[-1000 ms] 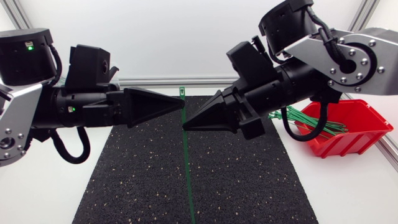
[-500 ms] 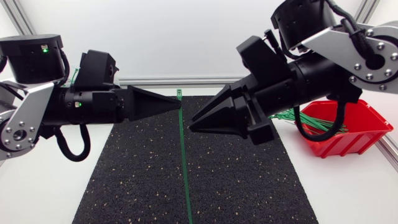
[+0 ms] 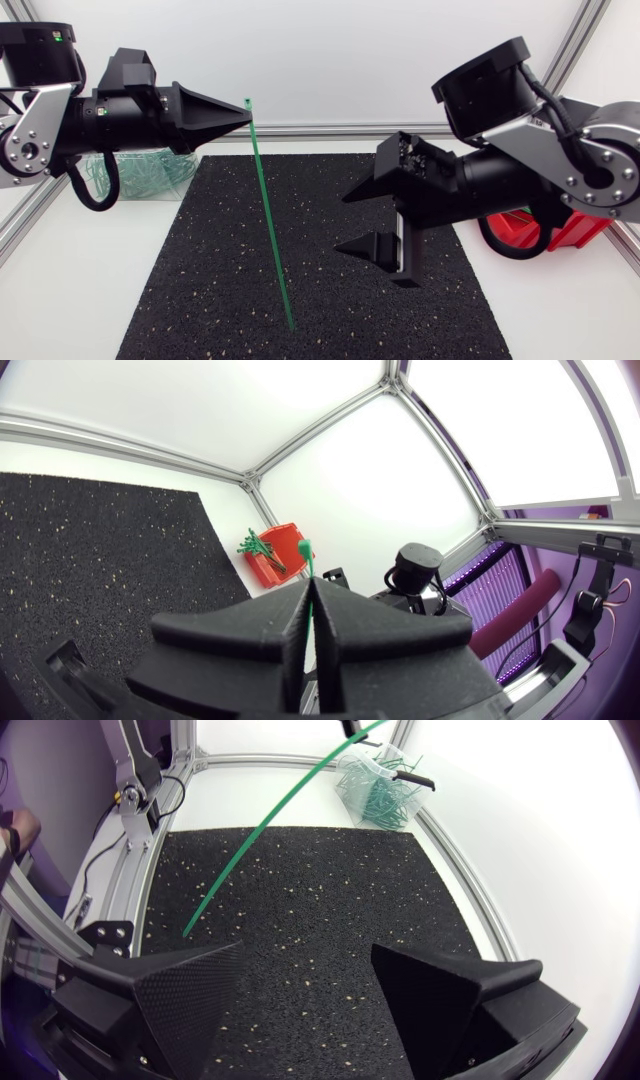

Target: Take a green cable tie from the red box, thread the tail through the head to close it, then place it in the transparent bin on the left.

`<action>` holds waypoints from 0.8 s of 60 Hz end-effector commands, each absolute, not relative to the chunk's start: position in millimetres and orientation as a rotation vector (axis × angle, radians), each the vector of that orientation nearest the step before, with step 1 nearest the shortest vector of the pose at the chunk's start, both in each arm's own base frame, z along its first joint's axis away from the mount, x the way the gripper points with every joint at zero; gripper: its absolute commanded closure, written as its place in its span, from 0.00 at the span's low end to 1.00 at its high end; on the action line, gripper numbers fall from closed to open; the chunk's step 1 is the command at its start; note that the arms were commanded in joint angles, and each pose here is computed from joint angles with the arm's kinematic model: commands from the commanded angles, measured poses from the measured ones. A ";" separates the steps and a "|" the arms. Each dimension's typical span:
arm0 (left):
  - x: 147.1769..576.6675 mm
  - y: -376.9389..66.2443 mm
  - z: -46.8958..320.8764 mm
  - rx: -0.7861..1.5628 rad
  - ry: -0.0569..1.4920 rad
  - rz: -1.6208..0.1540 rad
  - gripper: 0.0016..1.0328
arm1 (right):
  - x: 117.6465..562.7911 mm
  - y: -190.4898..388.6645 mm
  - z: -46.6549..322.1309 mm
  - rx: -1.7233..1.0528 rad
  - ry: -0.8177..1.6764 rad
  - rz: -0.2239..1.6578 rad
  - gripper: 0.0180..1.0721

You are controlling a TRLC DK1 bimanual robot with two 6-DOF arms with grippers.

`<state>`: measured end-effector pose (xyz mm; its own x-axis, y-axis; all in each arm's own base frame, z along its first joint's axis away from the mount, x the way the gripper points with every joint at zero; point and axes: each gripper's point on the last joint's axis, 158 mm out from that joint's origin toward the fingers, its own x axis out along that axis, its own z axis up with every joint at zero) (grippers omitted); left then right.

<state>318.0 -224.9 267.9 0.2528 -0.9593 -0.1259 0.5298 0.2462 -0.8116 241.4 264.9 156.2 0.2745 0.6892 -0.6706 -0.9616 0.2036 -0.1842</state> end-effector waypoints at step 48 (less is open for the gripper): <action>356.9 -228.6 240.3 -0.830 0.876 -1.200 0.97 | 226.9 289.9 120.8 -1.380 0.043 1.129 0.04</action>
<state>352.7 -227.5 237.8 0.1508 -0.9801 -0.1290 0.4114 0.1809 -0.8933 232.1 286.4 133.3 0.5147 0.6126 -0.5998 -0.6764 -0.1397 -0.7231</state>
